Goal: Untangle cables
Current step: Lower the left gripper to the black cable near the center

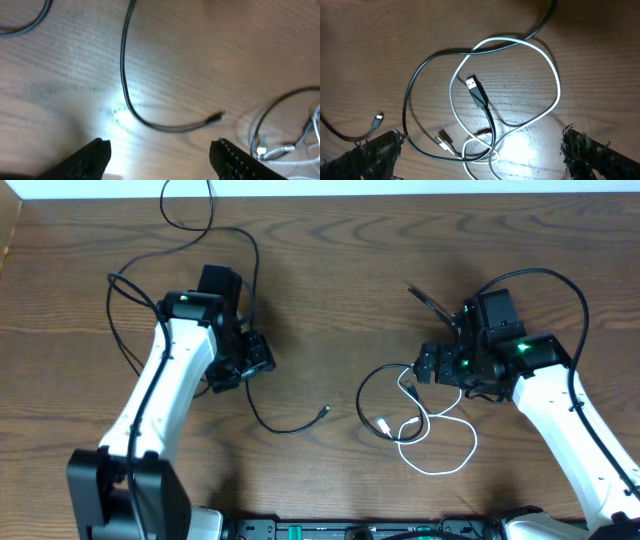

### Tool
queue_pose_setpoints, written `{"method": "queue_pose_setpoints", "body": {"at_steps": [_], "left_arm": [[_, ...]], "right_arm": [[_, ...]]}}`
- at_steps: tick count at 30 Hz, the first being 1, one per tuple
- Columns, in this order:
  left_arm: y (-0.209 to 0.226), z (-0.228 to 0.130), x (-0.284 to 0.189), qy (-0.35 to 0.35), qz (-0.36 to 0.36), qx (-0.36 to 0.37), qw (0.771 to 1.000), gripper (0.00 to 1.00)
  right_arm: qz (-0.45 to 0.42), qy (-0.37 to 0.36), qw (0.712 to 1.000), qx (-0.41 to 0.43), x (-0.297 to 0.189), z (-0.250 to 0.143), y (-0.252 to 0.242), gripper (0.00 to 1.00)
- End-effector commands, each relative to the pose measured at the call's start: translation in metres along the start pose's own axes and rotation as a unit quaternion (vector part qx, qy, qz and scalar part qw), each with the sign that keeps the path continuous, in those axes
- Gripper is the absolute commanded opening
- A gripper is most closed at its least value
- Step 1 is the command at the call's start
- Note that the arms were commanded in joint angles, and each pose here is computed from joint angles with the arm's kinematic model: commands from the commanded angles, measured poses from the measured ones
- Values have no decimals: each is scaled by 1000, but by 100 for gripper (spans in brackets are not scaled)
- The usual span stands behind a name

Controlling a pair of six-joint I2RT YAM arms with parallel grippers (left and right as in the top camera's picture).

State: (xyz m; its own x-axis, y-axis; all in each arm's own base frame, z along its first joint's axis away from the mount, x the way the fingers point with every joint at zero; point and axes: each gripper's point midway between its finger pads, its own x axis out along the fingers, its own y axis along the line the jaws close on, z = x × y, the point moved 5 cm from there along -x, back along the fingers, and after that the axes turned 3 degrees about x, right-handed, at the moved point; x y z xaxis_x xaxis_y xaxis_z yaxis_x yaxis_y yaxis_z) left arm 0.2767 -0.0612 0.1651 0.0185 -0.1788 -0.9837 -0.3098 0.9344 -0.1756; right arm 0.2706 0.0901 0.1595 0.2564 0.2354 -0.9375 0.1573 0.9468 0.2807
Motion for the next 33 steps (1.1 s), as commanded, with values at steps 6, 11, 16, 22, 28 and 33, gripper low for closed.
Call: {"method": "queue_pose_setpoints", "body": {"at_steps": [6,11,16,22,28,33], "left_arm": [[11,-40,-18,-79,30,-61,995,71],[12,-51,27,-67,40,-55,995,70],[-6,-52,50,-57,9,69,996,66],[-32,-48,63,-74,3,272,959,72],[-42,-75,94,1,34,492,870,98],[-46,-76,107,13,36,513,858,98]], "right_arm": [[10,-10,1000,1,0,2,4,99],[10,-12,1000,1,0,3,4,99],[10,-12,1000,1,0,3,4,99],[13,-17,1000,0,0,5,5,99],[12,-15,1000,0,0,4,5,99],[11,-12,1000,1,0,3,4,99]]}}
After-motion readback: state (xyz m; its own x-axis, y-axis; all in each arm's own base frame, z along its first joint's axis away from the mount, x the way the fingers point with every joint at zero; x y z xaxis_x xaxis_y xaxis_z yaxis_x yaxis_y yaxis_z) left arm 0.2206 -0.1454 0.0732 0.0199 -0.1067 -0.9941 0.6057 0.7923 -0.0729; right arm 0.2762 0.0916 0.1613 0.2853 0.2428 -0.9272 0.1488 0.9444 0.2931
